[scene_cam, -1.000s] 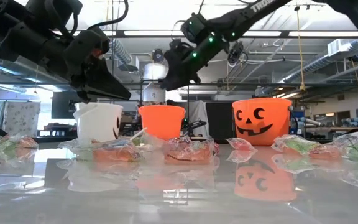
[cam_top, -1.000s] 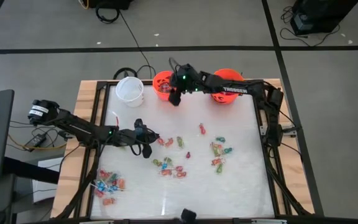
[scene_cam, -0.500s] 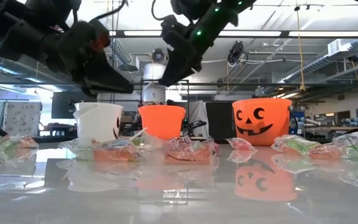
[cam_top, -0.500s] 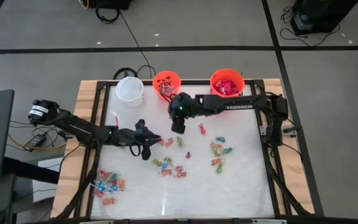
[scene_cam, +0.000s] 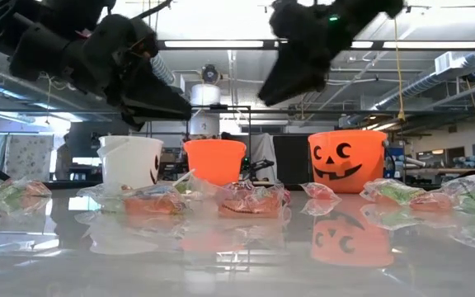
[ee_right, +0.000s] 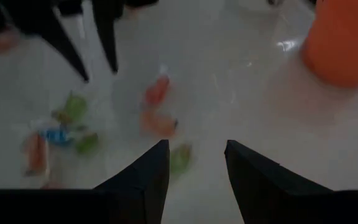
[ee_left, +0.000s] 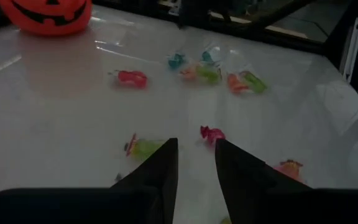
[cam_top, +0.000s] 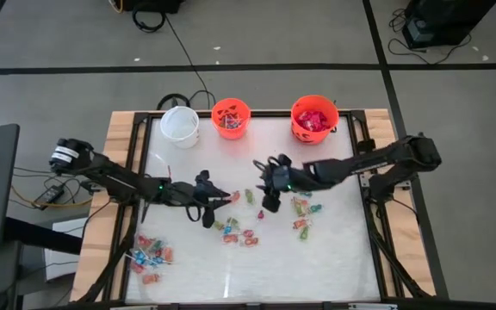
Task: Sort candy by brand, put in halloween buckets
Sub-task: Put the red lollipop into the left orange bucket
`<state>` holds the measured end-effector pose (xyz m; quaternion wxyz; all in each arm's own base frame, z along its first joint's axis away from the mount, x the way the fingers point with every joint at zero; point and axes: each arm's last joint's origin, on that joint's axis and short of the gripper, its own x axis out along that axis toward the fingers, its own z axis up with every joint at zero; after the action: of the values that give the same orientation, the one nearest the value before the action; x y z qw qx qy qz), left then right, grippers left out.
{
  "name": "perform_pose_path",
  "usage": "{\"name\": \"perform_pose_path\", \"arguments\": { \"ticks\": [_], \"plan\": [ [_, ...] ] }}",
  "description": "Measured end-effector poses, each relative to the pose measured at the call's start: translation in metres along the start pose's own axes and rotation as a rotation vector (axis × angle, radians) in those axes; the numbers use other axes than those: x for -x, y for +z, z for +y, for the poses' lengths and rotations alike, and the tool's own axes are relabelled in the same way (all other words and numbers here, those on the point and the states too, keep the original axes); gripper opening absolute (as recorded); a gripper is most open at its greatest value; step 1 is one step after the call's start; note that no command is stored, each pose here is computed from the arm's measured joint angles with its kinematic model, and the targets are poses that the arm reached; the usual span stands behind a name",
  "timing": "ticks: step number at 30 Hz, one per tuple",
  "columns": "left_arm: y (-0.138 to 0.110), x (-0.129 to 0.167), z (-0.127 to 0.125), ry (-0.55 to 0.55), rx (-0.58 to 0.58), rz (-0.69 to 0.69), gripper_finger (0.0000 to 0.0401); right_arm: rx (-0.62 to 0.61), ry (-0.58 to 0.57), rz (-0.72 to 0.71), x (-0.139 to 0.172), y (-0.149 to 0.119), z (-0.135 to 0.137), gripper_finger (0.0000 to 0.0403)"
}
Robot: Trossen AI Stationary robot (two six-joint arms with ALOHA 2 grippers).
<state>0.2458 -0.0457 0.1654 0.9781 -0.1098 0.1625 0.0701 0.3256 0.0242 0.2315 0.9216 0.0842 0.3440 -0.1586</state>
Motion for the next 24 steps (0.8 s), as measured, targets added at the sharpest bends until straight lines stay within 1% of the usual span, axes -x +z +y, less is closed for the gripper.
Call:
{"name": "perform_pose_path", "arguments": {
  "ticks": [4,9,13,15,17,19,21,23,24],
  "plan": [
    [0.008,-0.013,-0.008,-0.030,-0.002,0.007,0.0114,-0.024,-0.020,0.027,0.007,-0.029,0.011,0.0170],
    [0.014,-0.025,-0.014,-0.028,-0.024,0.028,0.0115,-0.044,-0.040,0.034,0.013,-0.058,0.022,0.0170],
    [0.017,-0.034,-0.019,-0.027,-0.025,0.030,0.0131,-0.059,-0.040,0.009,0.019,-0.077,0.027,0.0170],
    [0.021,-0.042,-0.022,-0.031,-0.006,0.017,0.0144,-0.067,-0.035,0.003,0.022,-0.088,0.027,0.0170],
    [0.018,-0.045,-0.023,-0.023,-0.008,0.038,0.0155,-0.082,-0.023,-0.008,0.024,-0.095,0.027,0.0170],
    [0.021,-0.055,-0.027,-0.025,-0.003,0.035,0.0164,-0.096,-0.008,-0.015,0.029,-0.104,0.024,0.0170],
    [0.018,-0.058,-0.027,-0.006,-0.017,0.089,0.0168,-0.115,0.011,-0.053,0.031,-0.108,0.024,0.0170],
    [0.022,-0.070,-0.032,-0.004,-0.014,0.106,0.0169,-0.111,0.017,-0.062,0.034,-0.117,0.020,0.0170],
    [0.021,-0.070,-0.032,0.006,-0.020,0.140,0.0169,-0.118,0.023,-0.077,0.034,-0.119,0.019,0.0170]
  ]
}}
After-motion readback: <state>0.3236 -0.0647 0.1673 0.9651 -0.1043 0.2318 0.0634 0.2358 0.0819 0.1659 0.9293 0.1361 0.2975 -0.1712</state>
